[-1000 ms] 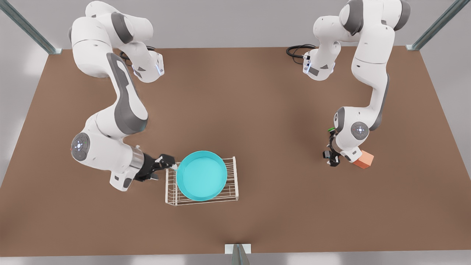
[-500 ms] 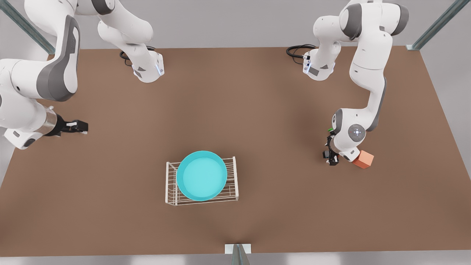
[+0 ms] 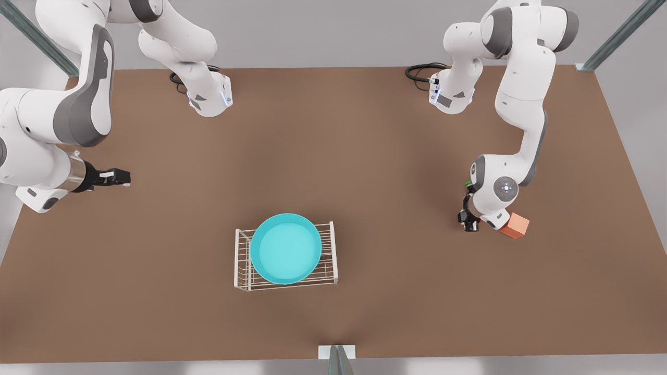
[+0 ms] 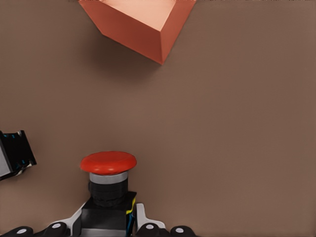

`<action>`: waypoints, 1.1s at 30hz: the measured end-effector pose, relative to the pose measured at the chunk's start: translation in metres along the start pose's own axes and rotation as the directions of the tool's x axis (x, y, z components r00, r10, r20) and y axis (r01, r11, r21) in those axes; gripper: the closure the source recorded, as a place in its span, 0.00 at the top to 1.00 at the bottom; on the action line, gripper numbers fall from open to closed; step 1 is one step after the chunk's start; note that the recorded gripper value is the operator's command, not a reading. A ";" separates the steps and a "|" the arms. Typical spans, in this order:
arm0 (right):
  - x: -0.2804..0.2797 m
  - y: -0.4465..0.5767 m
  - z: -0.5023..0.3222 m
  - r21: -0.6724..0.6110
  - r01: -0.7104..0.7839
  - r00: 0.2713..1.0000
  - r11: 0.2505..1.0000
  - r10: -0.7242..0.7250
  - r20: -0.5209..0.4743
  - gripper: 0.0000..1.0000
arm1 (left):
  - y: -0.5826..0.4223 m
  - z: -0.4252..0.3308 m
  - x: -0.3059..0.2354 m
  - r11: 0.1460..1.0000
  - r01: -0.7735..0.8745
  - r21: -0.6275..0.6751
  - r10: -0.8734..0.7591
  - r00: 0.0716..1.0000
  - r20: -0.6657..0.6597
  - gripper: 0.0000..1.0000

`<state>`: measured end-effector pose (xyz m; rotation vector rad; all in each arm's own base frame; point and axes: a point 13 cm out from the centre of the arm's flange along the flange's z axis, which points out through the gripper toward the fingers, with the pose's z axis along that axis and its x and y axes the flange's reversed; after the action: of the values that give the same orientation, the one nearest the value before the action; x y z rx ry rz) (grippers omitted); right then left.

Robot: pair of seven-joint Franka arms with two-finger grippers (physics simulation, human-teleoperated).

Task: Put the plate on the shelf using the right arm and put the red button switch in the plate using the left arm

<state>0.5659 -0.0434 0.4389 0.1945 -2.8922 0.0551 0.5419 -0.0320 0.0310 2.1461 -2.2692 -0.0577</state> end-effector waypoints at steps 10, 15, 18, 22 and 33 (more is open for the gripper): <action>0.001 -0.001 -0.001 0.000 0.011 1.000 1.000 -0.011 0.001 1.00 | -0.014 -0.051 0.011 0.999 -0.007 0.052 0.007 1.000 -0.004 0.44; 0.001 -0.002 -0.002 0.000 0.015 1.000 1.000 -0.015 0.003 1.00 | -0.041 -0.135 0.065 0.985 -0.080 0.151 0.083 0.996 -0.014 0.44; 0.002 -0.003 -0.003 0.001 0.015 1.000 1.000 -0.015 0.007 1.00 | -0.063 -0.189 0.140 0.964 -0.165 0.209 0.172 0.985 -0.016 0.44; 0.002 -0.005 -0.004 0.002 0.014 1.000 1.000 -0.014 0.010 1.00 | -0.084 -0.263 0.225 0.943 -0.224 0.246 0.239 0.971 -0.030 0.44; 0.001 -0.006 -0.003 0.002 0.017 1.000 1.000 -0.017 0.010 1.00 | -0.094 -0.284 0.471 0.918 -0.304 0.256 0.331 0.941 -0.073 0.44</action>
<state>0.5664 -0.0497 0.4419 0.2197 -2.9001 0.0545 0.6207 -0.5113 0.3055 1.7803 -2.6372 0.3547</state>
